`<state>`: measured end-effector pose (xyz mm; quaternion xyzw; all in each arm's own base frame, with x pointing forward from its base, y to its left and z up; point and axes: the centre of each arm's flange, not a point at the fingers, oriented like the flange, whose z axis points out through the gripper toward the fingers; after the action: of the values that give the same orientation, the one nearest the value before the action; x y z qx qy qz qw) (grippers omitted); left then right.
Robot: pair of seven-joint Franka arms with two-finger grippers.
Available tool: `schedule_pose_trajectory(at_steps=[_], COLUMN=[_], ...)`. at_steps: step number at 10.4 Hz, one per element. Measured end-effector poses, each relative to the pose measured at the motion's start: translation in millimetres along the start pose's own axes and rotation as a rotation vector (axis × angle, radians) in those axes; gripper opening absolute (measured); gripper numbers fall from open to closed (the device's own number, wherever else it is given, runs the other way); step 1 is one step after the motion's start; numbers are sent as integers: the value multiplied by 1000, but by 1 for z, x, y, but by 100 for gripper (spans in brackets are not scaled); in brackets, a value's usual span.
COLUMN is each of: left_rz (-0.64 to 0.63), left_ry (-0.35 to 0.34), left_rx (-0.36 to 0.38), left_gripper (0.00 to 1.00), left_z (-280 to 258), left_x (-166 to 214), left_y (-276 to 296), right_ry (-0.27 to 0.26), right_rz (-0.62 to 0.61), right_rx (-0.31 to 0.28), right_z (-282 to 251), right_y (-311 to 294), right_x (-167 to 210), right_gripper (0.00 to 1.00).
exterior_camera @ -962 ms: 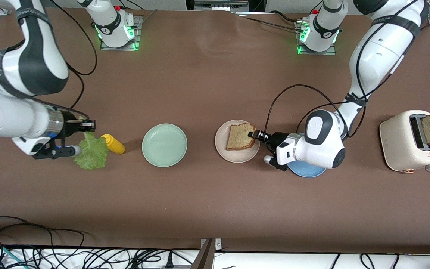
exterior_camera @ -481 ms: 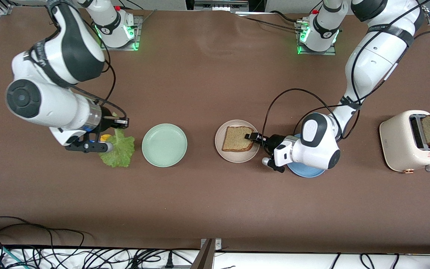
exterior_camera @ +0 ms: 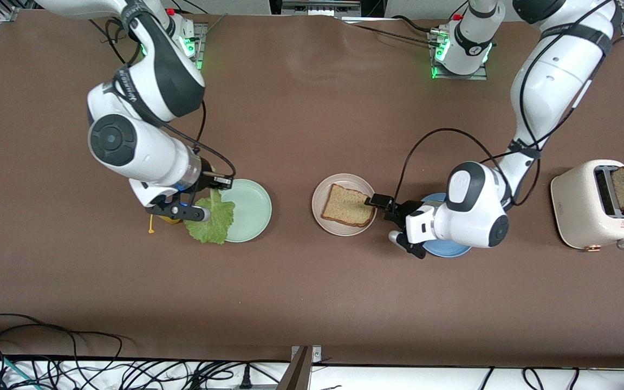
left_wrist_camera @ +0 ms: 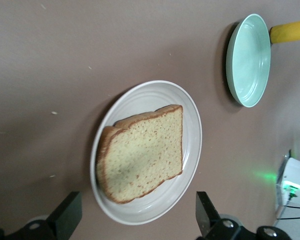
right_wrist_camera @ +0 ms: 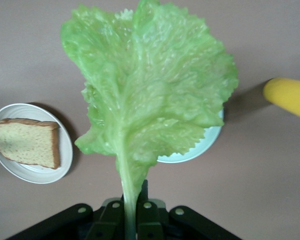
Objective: Make sandwich on beige plate with both arms
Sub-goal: 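Withdraw the left gripper while the right gripper carries lettuce toward the bread, then lower the lettuce onto the bread and open the right gripper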
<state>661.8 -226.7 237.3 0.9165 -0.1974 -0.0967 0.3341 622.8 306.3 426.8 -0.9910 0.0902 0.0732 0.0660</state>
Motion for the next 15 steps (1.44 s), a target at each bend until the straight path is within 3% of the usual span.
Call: schedule_pose_trajectory(at_steps=[2, 4, 8, 11, 13, 15], left_rz=[33, 45, 34, 23, -26, -58], left_ry=[-4, -27, -65, -24, 7, 26], left_rx=[93, 231, 467, 680, 766, 789], left_gripper=[100, 100, 100, 100, 100, 100], left_z=[-49, -107, -211, -284, -316, -331], left_x=[-8, -23, -66, -102, -123, -141], left_y=[2, 9, 71, 107, 115, 118], right_ry=[19, 38, 89, 122, 131, 154], right_rz=[-9, -38, 0, 16, 39, 35], right_rx=[17, 40, 102, 130, 157, 157], right_z=[18, 33, 73, 121, 149, 175], right_y=[-27, -51, -113, -173, -199, -215], right_x=[-9, -18, -49, -79, -91, -105], right_gripper=[4, 4, 4, 4, 4, 4])
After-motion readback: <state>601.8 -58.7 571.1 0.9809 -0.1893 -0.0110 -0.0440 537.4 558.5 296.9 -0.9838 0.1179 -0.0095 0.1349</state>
